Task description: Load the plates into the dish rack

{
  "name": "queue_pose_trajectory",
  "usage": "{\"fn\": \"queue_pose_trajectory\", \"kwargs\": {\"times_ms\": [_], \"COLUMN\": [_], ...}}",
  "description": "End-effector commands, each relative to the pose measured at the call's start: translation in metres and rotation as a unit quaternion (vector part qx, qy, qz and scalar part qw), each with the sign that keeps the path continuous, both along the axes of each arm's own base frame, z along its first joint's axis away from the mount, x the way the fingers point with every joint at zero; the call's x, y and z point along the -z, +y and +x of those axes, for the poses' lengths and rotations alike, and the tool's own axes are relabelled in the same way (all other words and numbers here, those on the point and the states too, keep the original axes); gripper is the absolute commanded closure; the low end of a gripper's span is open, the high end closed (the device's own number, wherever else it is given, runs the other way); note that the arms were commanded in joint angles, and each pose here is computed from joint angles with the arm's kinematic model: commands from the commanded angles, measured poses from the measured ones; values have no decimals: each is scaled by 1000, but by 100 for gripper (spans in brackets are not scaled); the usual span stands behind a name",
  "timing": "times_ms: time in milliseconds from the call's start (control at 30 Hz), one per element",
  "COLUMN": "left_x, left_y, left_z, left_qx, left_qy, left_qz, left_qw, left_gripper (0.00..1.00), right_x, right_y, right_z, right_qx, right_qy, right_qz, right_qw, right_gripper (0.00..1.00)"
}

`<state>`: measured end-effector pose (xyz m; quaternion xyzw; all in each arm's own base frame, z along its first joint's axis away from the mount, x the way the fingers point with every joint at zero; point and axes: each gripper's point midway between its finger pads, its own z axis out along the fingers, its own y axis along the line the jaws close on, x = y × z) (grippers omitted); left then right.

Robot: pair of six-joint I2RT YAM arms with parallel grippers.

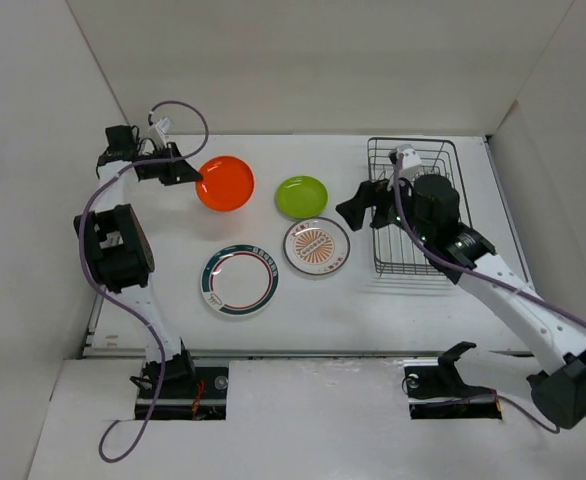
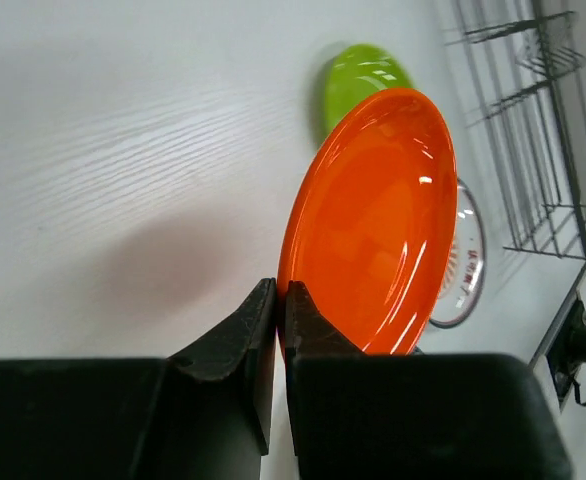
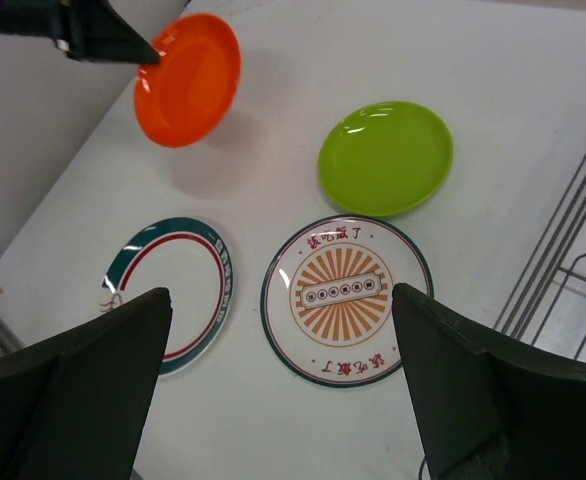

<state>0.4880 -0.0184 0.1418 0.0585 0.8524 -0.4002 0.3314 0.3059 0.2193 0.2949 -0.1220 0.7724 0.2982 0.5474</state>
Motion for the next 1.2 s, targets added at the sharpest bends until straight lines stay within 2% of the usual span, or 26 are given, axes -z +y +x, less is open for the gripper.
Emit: {"fn": "queue_pose_trajectory", "kwargs": {"times_ms": [0, 33, 100, 167, 333, 500, 800, 933, 1000, 1033, 1067, 1133, 1167], "left_x": [-91, -106, -107, -125, -121, -121, -128, -132, -132, -134, -134, -134, -133], "left_y": [-26, -28, -39, -43, -54, -60, -84, -92, -93, -94, -94, -94, -93], "left_z": [-28, -38, -56, -71, -93, -109, -132, -137, -139, -142, -142, -142, -141], "left_qx": [54, 63, 81, 88, 90, 109, 154, 168, 170, 170, 170, 170, 167], "left_qy": [-118, -142, -143, -177, -184, -186, -188, -194, -190, -190, -190, -190, -189], "left_qz": [-18, -10, -19, -10, -2, 3, -18, -23, -28, -28, -28, -28, -24], "left_qw": [991, 988, 986, 980, 979, 977, 970, 966, 967, 967, 967, 967, 967], "left_gripper": [100, 100, 100, 100, 100, 100, 100, 100, 100, 100, 100, 100, 100], "right_x": [-46, -49, -64, -58, -78, -74, -26, -8, -8, -8, -11, -11, -21], "right_y": [28, 32, 44, 63, 101, 131, 181, 201, 207, 207, 208, 208, 205], "right_z": [19, 23, 30, 39, 46, 50, 59, 54, 50, 48, 49, 48, 48], "right_qx": [-32, -38, -56, -82, -131, -163, -212, -241, -253, -258, -259, -258, -251], "right_qy": [-64, -69, -83, -74, -93, -84, -42, -25, -27, -26, -31, -26, -36], "right_qz": [50, 53, 68, 67, 88, 104, 99, 105, 107, 107, 110, 113, 117], "right_qw": [996, 996, 993, 992, 983, 978, 971, 965, 961, 960, 959, 959, 960], "right_gripper": [5, 5, 5, 5, 6, 6, 7, 14, 27, 56, 73, 98, 100]}}
